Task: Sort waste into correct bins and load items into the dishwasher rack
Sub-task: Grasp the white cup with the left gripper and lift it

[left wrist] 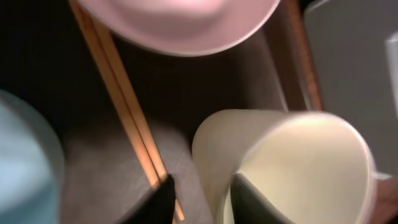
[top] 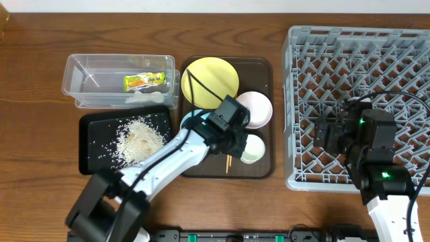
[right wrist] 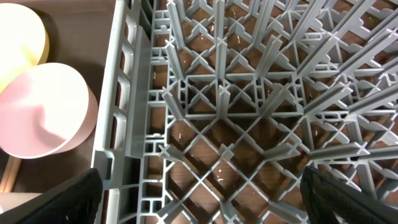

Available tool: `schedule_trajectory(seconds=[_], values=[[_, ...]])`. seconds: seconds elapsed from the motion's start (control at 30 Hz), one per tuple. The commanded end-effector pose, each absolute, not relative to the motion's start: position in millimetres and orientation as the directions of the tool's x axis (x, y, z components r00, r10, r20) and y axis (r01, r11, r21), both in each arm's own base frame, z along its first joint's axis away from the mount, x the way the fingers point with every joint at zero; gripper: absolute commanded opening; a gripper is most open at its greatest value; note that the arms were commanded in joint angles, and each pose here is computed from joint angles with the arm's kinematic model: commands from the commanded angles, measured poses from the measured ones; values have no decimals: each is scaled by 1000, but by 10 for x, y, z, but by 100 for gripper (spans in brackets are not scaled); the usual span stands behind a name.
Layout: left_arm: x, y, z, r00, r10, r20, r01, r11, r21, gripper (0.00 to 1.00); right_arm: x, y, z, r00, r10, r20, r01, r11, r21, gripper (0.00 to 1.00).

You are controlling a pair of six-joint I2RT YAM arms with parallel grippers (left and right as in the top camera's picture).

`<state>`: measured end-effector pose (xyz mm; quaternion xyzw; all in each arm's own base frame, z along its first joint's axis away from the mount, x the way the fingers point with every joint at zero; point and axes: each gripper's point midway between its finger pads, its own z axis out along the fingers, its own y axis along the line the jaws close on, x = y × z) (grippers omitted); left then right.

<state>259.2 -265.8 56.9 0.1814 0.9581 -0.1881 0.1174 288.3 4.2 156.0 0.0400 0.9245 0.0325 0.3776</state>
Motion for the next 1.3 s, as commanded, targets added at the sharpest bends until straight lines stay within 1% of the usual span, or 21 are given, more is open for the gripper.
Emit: schedule_trajectory(seconds=[0.0,0.03,0.17,0.23,0.3,0.4,0.43,0.5,0.57,0.63,0.67,0.73,0.83,0.9,1.0,1.03,1.2,1.27], values=[[2618,-2653,582,-910,292,-294,381,869,-315,8,2909,19,1636,-699,110,-706,60,994,96,99],[2636,-2639,604,-910,286,-301,378,871,-314,6,2910,20,1637,-699,109,-707,59,994,95,99],[2720,-2553,741,-912,247,-328,354,877,-325,6,2920,20,1648,-695,110,-711,59,994,96,99],[2783,-2466,877,-921,185,-344,307,887,-344,6,2939,18,1667,-687,109,-719,58,994,96,99],[2860,-2349,1050,-929,99,-358,241,894,-379,6,2974,18,1705,-671,109,-733,56,994,97,99],[2967,-2258,1363,-934,-26,-356,172,841,-513,6,3058,33,1803,-633,107,-767,42,994,104,99],[3011,-2237,1459,-936,-65,-346,152,811,-565,6,3090,99,1848,-619,88,-781,-2,994,113,99],[3107,-2206,1608,-939,-130,-319,119,746,-655,6,3123,353,1955,-585,18,-811,-168,975,143,99],[3257,-2166,1735,-937,-202,-285,80,671,-737,6,3117,621,2067,-546,-15,-838,-322,927,193,99],[3380,-2194,1861,-938,-239,-252,70,581,-811,6,3086,823,2140,-526,-22,-850,-430,870,243,99],[3430,-2251,1955,-945,-231,-233,88,507,-857,6,3059,921,2160,-522,-27,-853,-481,835,268,99],[3458,-2346,2059,-961,-203,-187,94,398,-912,6,3001,1061,2178,-517,-39,-855,-557,774,301,99],[3403,-2496,2127,-986,-108,-123,91,262,-961,6,2840,1306,2218,-487,-81,-870,-703,627,335,99],[3347,-2561,2123,-996,-52,-75,63,208,-976,6,2752,1417,2242,-472,-89,-877,-764,537,357,99],[3254,-2633,2101,-999,11,-35,37,173,-984,6,2672,1521,2249,-447,-96,-889,-825,428,368,99],[3213,-2664,2100,-999,33,-30,35,165,-986,6,2670,1538,2244,-447,-92,-890,-833,406,376,99],[3023,-2779,2160,-992,121,-24,40,128,-991,6,2784,1547,2154,-452,-89,-888,-835,393,386,99],[2969,-2823,2168,-990,142,-19,37,123,-992,6,2796,1566,2162,-442,-83,-893,-847,367,385,99]])
